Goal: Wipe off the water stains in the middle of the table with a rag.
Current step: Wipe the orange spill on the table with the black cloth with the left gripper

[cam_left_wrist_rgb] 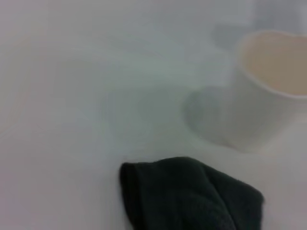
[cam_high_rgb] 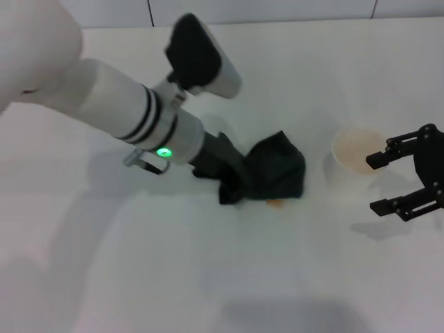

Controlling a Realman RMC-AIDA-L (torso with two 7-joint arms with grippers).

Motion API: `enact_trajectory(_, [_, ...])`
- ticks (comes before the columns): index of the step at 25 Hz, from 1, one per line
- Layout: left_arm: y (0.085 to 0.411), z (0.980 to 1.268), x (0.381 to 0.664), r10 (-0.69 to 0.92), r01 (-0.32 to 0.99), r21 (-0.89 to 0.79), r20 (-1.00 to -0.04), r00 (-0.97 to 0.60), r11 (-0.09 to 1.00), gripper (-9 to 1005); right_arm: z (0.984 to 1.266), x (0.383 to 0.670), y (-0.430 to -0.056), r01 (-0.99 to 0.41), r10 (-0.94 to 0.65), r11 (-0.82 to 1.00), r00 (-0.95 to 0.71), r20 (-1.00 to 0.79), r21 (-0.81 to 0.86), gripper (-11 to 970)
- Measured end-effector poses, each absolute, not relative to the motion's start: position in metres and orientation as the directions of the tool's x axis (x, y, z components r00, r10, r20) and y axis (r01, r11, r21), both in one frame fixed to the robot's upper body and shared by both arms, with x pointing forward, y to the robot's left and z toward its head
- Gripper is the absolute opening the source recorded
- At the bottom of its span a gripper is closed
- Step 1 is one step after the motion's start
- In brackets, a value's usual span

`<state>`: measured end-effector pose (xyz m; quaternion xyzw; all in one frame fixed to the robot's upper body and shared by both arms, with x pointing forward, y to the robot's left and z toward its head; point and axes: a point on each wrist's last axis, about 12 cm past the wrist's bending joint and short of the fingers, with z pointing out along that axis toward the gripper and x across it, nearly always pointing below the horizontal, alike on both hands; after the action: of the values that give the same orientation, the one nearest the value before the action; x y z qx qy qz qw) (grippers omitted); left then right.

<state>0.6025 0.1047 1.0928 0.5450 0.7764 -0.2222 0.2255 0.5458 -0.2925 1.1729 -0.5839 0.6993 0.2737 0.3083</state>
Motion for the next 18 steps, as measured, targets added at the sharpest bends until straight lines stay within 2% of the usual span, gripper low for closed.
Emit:
enact_trajectory(6, [0.084,1.097,0.579,0.805,0.984,-0.120,-0.566,-0.179,0.135,62,1.174,0.545,-0.294,-0.985,-0.639,0.173,-0.130,-0.758,0.022,763])
enact_trajectory(9, [0.082,1.097,0.570,0.814,0.989,-0.121,-0.564,-0.140,0.087,62,1.174,0.545,-0.294,-0.984,-0.637,0.175,-0.129,-0.760,0.021,764])
enact_trajectory(14, [0.085,1.096,0.572,0.812,0.988,-0.117,-0.564,-0.150,0.102,62,1.175,0.546,-0.293,-0.984,-0.636,0.176,-0.126,-0.761,0.016,764])
enact_trajectory(18, [0.101,1.094,0.588,0.788,0.972,-0.107,-0.571,-0.232,0.208,61,1.175,0.548,-0.292,-0.984,-0.634,0.178,-0.123,-0.763,0.011,764])
